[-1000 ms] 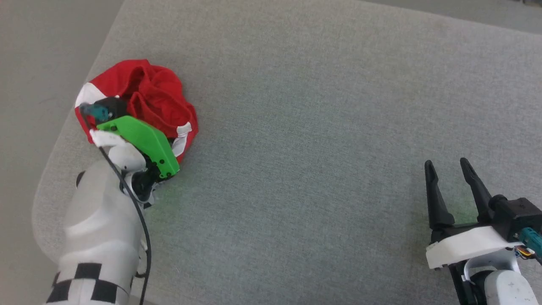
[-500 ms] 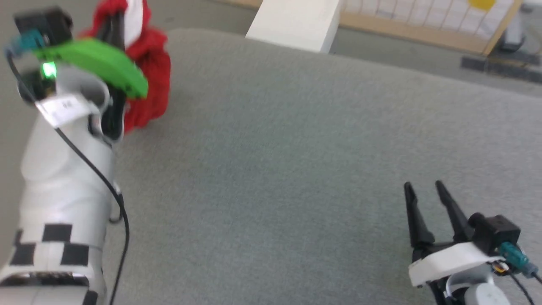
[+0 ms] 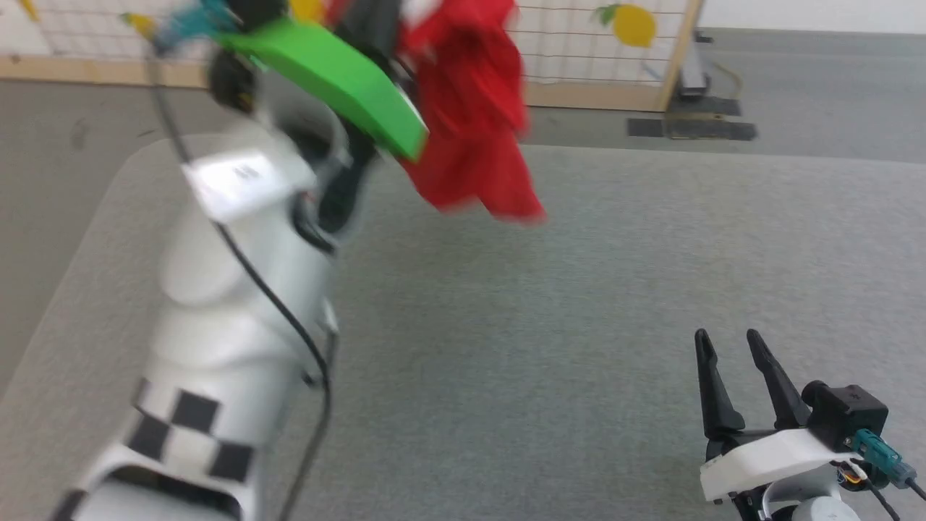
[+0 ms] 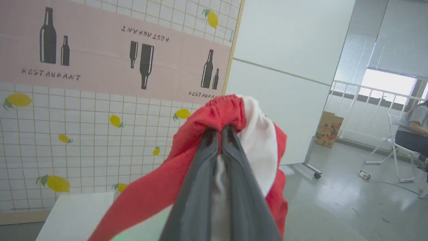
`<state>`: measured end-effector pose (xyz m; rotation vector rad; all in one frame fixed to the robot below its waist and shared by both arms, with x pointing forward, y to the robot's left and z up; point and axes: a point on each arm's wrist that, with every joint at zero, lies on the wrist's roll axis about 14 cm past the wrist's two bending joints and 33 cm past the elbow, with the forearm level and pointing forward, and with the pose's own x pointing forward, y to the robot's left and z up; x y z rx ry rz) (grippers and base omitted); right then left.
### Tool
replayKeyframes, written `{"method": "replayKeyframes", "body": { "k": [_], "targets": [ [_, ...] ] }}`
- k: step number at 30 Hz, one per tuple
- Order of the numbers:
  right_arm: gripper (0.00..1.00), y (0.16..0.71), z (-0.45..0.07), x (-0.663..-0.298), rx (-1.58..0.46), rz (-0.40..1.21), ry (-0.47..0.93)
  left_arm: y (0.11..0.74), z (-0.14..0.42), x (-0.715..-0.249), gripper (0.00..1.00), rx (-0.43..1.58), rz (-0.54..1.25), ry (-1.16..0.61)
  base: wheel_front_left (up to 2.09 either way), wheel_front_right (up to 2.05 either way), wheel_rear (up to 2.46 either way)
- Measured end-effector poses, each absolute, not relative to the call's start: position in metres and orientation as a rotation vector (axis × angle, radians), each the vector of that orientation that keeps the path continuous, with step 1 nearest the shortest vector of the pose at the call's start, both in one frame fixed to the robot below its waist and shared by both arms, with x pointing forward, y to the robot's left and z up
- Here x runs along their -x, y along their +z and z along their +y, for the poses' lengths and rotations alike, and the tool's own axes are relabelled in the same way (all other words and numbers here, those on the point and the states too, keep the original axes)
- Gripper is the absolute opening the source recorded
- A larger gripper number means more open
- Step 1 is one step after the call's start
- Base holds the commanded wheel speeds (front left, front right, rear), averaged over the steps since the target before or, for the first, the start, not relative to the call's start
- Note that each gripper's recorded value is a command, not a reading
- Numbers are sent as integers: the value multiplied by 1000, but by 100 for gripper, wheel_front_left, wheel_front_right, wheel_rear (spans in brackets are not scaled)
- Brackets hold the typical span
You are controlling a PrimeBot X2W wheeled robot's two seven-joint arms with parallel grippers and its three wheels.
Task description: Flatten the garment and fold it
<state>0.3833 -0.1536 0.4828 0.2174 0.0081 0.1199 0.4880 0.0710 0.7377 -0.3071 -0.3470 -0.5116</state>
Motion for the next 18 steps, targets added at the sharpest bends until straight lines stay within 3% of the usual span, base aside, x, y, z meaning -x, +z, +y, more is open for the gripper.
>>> {"method": "replayKeyframes", "body": {
  "k": [9,18],
  "targets": [
    [100,478,-183,-370,-213,13,31,573,-49,-433,0,399,219,-792,0,0,0],
    [100,469,-179,-371,-222,35,38,439,-70,-341,0,281,756,-891,0,0,0]
  ]
}}
